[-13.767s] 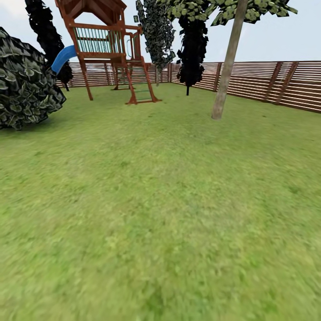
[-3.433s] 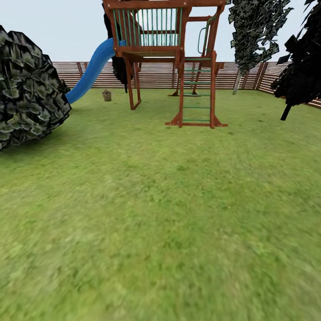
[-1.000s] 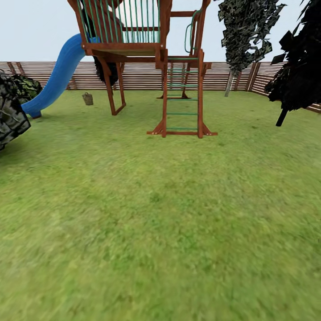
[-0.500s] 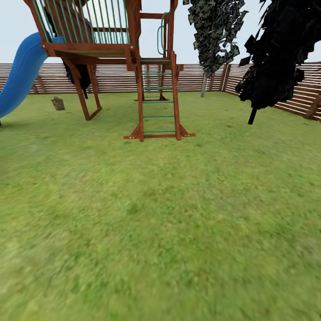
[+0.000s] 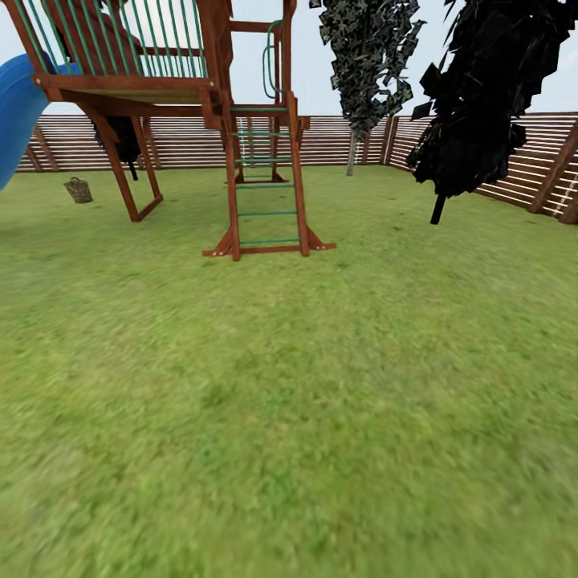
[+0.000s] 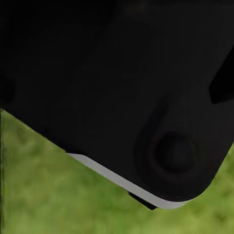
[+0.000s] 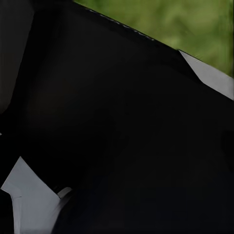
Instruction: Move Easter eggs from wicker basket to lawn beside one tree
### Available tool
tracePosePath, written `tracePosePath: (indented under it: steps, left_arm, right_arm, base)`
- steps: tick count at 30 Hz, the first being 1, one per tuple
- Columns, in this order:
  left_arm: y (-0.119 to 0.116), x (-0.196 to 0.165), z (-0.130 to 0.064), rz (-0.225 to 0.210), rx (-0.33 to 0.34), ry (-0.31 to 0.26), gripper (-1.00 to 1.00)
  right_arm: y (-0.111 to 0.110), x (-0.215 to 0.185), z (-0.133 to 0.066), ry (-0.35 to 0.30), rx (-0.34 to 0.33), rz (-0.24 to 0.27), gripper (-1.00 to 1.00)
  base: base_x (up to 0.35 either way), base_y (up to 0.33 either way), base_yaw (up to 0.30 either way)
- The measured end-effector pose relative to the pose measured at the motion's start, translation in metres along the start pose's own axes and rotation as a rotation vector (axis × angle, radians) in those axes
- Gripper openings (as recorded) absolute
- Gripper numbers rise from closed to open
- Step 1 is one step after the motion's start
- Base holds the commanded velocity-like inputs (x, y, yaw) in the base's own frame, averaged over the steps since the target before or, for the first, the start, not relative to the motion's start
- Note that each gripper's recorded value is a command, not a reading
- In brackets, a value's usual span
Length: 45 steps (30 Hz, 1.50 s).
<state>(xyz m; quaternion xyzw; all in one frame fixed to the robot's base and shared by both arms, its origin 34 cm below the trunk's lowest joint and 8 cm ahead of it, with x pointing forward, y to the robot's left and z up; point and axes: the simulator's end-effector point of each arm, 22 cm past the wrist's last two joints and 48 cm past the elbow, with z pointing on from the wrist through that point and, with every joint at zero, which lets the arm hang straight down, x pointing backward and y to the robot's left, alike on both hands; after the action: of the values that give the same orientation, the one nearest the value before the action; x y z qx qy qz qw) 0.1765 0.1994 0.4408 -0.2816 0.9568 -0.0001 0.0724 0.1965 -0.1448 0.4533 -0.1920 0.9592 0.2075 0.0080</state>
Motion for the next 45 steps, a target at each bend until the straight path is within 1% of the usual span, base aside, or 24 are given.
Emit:
tracePosePath:
  steps: [45]
  left_arm:
    - [0.0,0.0,0.0,0.0,0.0,0.0,1.0]
  right_arm:
    - [0.0,0.0002,0.0,0.001,0.0,0.0,1.0]
  base:
    - [0.326,-0.187,0.0]
